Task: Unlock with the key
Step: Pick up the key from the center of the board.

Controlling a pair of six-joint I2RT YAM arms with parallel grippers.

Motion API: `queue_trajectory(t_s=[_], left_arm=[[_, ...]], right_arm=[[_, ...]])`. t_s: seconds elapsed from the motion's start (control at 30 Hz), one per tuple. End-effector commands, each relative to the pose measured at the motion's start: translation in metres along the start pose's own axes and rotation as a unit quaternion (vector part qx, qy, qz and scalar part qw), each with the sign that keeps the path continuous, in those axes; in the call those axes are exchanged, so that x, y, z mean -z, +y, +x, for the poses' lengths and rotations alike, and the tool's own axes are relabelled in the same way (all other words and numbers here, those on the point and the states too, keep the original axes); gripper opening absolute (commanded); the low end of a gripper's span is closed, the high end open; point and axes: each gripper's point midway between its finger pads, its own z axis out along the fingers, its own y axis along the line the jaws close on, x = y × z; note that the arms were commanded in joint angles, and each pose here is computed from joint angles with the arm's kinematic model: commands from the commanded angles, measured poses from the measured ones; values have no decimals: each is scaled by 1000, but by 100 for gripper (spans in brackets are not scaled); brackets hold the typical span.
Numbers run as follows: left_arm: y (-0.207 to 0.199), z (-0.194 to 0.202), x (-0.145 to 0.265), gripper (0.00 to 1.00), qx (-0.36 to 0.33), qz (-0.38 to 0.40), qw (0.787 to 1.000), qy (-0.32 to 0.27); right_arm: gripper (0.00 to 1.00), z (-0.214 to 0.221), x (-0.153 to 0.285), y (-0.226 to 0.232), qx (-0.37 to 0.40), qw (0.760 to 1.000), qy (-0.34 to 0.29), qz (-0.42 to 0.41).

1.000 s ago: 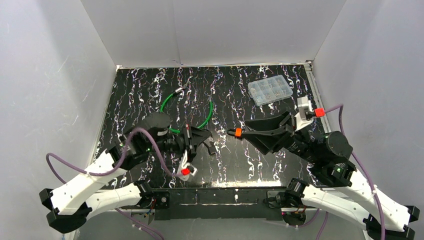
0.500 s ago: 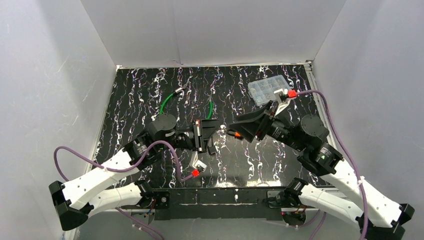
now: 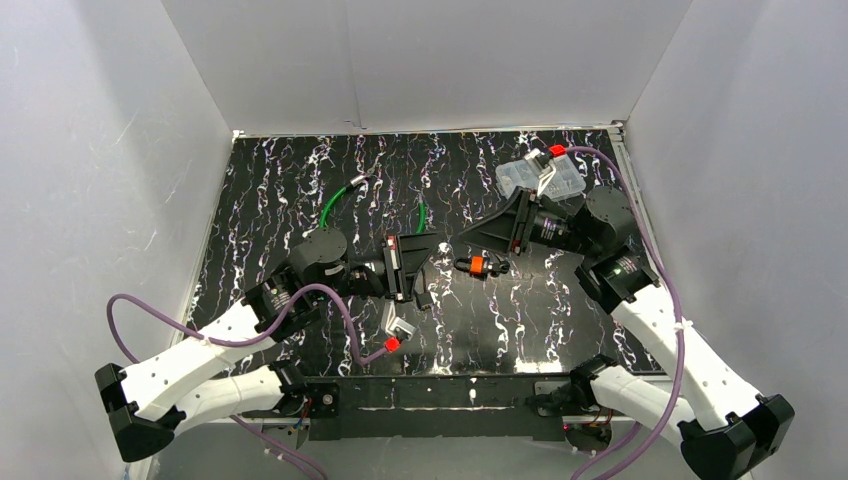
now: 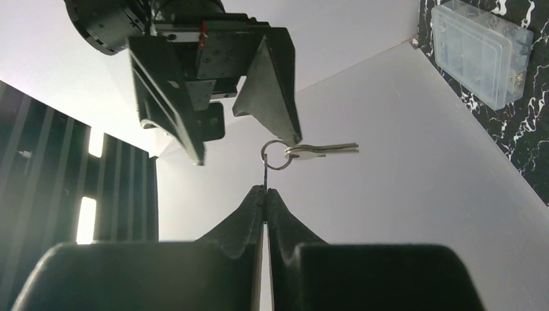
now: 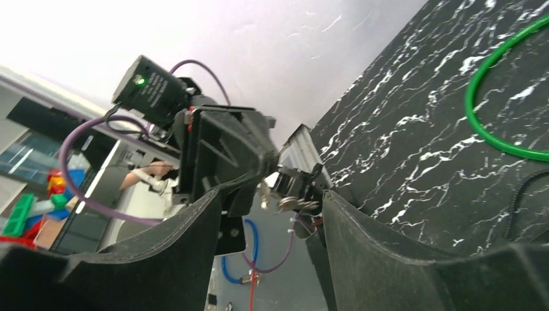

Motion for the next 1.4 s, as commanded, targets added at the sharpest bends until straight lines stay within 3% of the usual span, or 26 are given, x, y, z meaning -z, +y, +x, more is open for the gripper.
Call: queue_trajectory(t_s=[0.0,0.23,1.0,1.17,1.3,1.37], left_arm=[[30,12,6,0,-125,-21,991,32],[35,14,4,0,-126,-26,991,41],[47,30,-6,0,-131,-27,988,81],[47,31,-5,0,-133,-25,987,85],[47,30,-5,0,-133,-25,987,85],[47,29,-4,0,-135,-27,987,84]], right_arm=[[64,-2,7,34,26,997,5,-66],[52,-5,-2,29,2,996,1,-87],[32,-4,-10,27,-42,991,1,-123],[20,-5,-10,29,-39,991,3,-126],[3,-6,-10,29,-41,991,1,-125],[1,-8,-11,29,-42,991,-4,-124]])
